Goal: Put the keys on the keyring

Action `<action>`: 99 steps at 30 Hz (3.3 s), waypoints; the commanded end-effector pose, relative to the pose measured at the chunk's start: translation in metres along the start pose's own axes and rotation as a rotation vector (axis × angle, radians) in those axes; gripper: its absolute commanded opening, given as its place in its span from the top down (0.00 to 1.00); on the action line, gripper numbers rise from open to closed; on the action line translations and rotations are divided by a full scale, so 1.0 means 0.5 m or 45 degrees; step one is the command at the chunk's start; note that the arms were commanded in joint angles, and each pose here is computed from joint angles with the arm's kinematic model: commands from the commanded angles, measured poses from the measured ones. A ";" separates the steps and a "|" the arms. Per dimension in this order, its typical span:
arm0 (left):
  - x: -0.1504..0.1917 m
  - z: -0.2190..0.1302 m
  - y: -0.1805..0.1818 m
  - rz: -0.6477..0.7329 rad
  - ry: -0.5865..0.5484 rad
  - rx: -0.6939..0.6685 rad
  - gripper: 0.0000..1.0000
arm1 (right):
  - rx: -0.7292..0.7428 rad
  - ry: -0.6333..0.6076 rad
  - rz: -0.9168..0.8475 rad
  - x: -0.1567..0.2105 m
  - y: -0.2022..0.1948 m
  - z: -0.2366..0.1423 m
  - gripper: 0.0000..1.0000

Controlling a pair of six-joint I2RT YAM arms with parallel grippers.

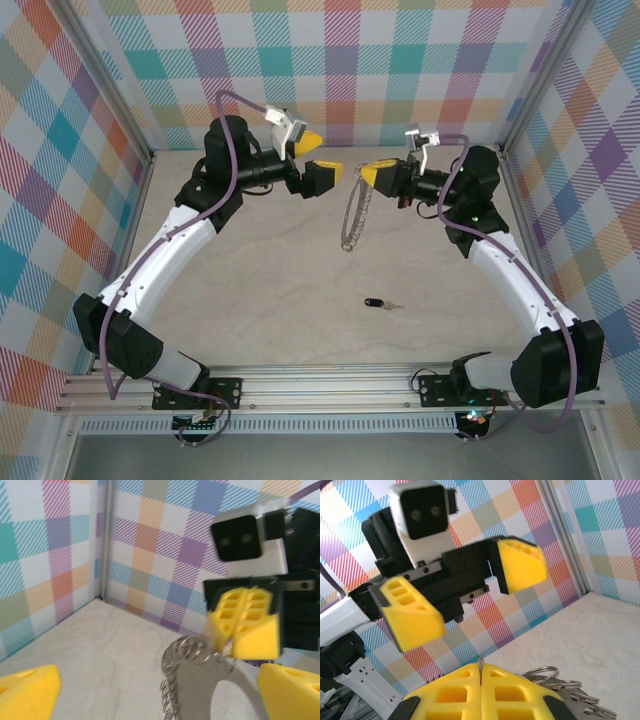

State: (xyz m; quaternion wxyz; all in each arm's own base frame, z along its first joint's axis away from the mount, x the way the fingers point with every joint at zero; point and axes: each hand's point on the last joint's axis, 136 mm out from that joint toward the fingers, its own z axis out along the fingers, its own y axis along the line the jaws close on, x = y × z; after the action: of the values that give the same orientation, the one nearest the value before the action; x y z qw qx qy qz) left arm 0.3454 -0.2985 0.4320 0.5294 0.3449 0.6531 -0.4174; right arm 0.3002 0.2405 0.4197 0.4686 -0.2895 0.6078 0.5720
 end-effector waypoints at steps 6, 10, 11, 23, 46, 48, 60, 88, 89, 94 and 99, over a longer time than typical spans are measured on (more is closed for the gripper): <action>-0.072 -0.009 0.028 0.014 -0.081 -0.104 0.00 | -0.063 -0.182 -0.220 -0.090 0.050 -0.002 1.00; -0.084 0.004 0.039 -0.109 -0.112 -0.038 0.00 | -0.059 -0.256 -0.228 -0.100 0.047 -0.006 1.00; -0.088 0.008 0.041 -0.134 -0.115 -0.024 0.00 | -0.061 -0.275 -0.230 -0.103 0.047 -0.007 1.00; -0.113 0.005 0.009 -0.322 -0.180 0.117 0.08 | -0.119 -0.411 -0.111 -0.125 0.010 0.002 1.00; -0.049 0.027 0.009 -0.405 -0.103 0.204 0.59 | -0.240 -0.479 0.158 -0.104 -0.074 0.031 1.00; -0.045 0.033 0.014 -0.415 -0.099 0.202 0.59 | -0.245 -0.472 0.163 -0.101 -0.072 0.033 1.00; -0.033 0.057 0.023 -0.443 -0.088 0.234 0.59 | -0.272 -0.446 0.162 -0.093 -0.056 0.042 1.00; -0.039 0.075 -0.009 -0.411 -0.079 0.337 0.74 | -0.285 -0.419 0.183 -0.078 -0.062 0.062 1.00; -0.039 0.075 -0.010 -0.410 -0.080 0.341 0.76 | -0.283 -0.418 0.186 -0.077 -0.063 0.062 1.00; -0.044 0.074 -0.022 -0.394 -0.091 0.368 0.85 | -0.283 -0.415 0.189 -0.075 -0.065 0.063 1.00; -0.044 0.078 -0.033 -0.389 -0.081 0.394 0.95 | -0.286 -0.416 0.189 -0.076 -0.062 0.063 1.00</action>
State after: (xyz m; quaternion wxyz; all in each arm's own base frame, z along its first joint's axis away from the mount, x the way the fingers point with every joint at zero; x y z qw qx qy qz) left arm 0.3682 -0.3326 0.4298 0.4127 0.2695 0.6441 -0.5850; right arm 0.3614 0.2583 0.4222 0.4610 -0.1714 0.5083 0.7069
